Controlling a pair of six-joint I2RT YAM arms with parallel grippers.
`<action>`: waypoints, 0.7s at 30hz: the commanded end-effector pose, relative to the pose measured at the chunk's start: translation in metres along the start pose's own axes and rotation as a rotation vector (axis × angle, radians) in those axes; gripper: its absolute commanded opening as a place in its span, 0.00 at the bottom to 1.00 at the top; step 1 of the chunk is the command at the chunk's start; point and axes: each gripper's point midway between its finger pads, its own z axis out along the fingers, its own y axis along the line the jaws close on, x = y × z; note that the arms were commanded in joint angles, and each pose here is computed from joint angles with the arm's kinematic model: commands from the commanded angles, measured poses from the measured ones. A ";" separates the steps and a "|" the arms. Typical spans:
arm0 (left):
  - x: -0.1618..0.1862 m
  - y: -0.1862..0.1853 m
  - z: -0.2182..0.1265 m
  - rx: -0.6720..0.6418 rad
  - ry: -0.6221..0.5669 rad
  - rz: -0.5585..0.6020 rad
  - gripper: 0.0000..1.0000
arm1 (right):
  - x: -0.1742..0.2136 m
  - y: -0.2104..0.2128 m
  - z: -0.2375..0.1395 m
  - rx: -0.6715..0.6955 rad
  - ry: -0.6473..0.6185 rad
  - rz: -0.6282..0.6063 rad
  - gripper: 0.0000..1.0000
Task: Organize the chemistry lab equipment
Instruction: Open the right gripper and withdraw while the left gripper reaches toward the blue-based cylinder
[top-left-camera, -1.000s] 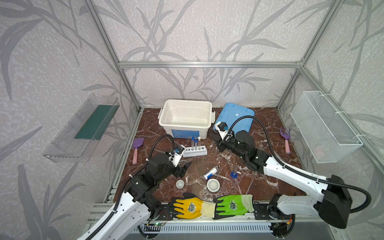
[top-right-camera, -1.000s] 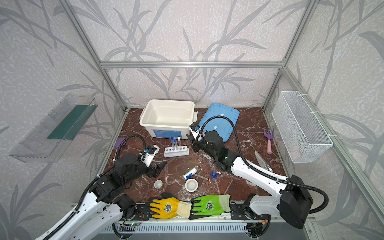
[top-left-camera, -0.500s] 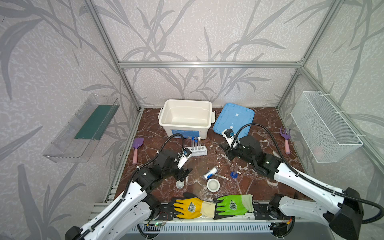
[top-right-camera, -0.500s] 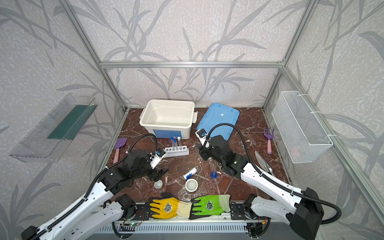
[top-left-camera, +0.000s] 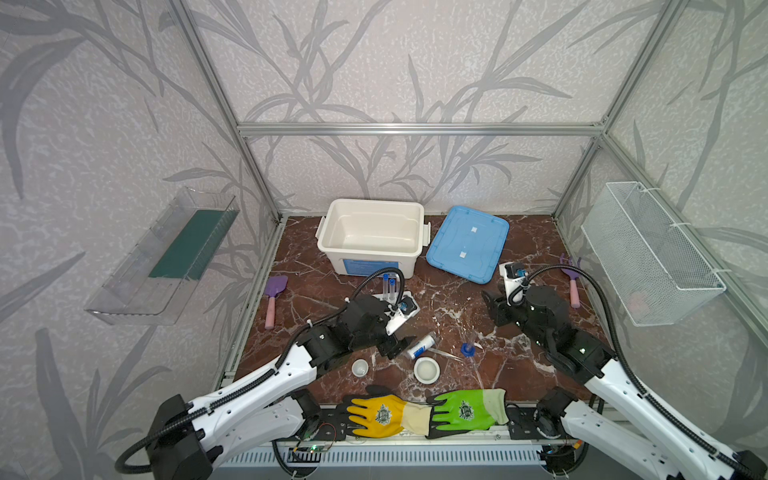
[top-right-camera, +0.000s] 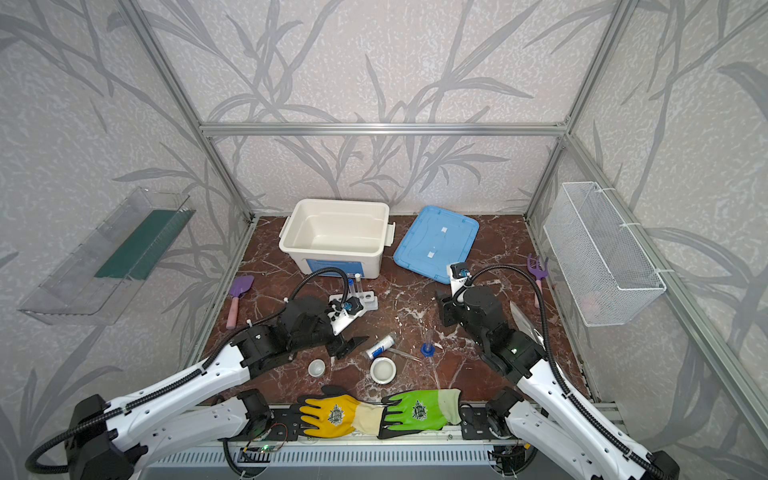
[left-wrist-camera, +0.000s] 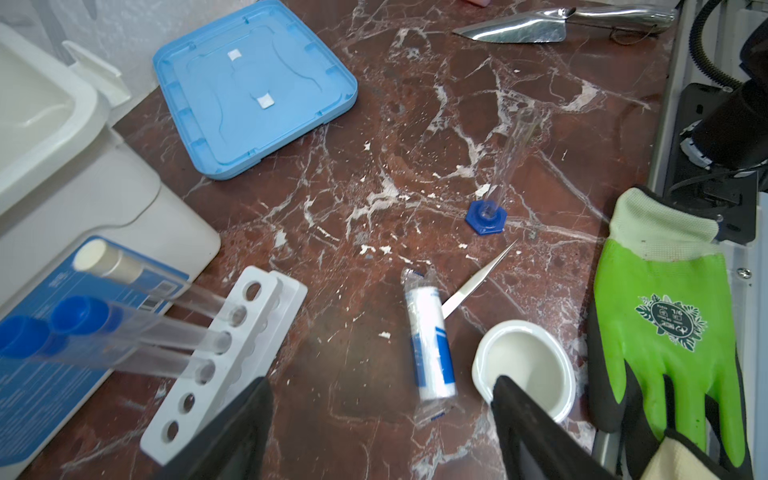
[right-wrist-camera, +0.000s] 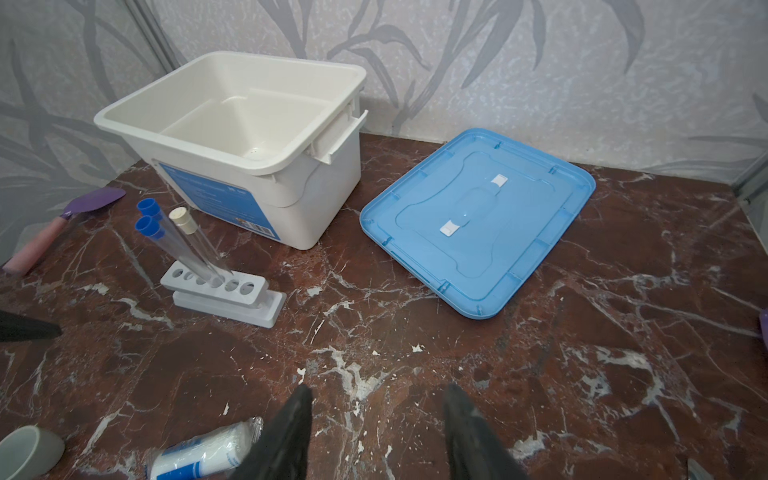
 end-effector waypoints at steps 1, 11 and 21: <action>-0.042 -0.006 0.014 -0.011 -0.139 0.038 0.83 | 0.007 -0.009 -0.004 0.005 0.015 0.078 0.52; -0.076 -0.053 0.084 0.081 -0.285 0.002 0.83 | -0.005 -0.019 -0.007 0.002 -0.050 0.129 0.52; -0.091 -0.081 0.123 0.161 -0.346 -0.013 0.83 | -0.011 -0.023 -0.008 0.005 -0.083 0.117 0.51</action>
